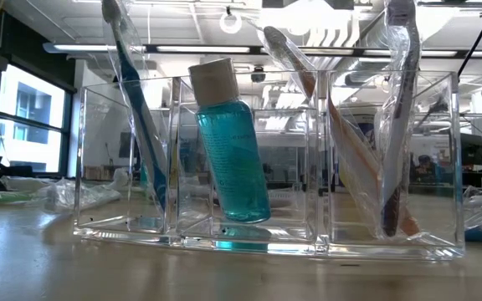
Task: Pick & Place toothbrushing station
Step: Put the orange toothbrush into the transparent organizer
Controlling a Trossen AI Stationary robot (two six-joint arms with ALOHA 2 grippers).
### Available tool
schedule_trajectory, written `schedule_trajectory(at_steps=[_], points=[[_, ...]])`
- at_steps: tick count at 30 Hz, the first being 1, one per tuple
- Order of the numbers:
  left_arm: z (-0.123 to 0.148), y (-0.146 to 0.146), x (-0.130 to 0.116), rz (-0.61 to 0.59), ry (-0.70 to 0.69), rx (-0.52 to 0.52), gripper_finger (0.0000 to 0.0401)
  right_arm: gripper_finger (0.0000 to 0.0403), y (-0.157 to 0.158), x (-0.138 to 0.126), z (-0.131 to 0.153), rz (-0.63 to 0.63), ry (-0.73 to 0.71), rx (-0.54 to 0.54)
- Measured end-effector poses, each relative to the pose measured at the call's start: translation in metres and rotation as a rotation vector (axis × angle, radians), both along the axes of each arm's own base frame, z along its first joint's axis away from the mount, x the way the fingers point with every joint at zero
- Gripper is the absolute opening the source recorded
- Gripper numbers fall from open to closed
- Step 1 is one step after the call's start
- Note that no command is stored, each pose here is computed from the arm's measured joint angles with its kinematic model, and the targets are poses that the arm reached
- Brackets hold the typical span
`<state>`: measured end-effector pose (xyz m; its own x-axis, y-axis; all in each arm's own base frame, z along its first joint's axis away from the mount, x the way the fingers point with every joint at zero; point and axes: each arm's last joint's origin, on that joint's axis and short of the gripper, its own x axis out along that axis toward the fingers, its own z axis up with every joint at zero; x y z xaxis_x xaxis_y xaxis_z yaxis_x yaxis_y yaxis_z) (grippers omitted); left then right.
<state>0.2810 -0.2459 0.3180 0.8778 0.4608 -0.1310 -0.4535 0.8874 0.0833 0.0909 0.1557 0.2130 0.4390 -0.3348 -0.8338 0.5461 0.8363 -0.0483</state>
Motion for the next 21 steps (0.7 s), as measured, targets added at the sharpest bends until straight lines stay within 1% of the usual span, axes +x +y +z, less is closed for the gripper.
schedule_trajectory(at_steps=[4,9,11,16,19,21], points=[[0.004,0.002,-0.002,-0.004,0.006,0.009,0.0145,0.0149,0.007,0.001,-0.005,0.17,0.112,-0.024],[0.007,0.004,-0.004,-0.013,0.021,0.044,0.0145,0.0149,0.015,0.001,-0.007,0.355,0.248,0.025],[0.008,0.004,-0.003,-0.02,0.02,0.039,0.0145,0.0149,0.016,0.0,-0.008,0.423,0.289,0.023],[0.01,0.007,-0.003,-0.029,0.031,0.055,0.0145,0.0149,0.018,0.001,-0.007,0.515,0.29,0.003],[0.01,0.007,-0.002,-0.031,0.033,0.054,0.0145,0.0149,0.02,0.003,-0.008,0.575,0.271,-0.037],[0.01,0.007,-0.002,-0.03,0.032,0.054,0.0145,0.0149,0.021,0.004,-0.009,0.587,0.264,-0.055]])
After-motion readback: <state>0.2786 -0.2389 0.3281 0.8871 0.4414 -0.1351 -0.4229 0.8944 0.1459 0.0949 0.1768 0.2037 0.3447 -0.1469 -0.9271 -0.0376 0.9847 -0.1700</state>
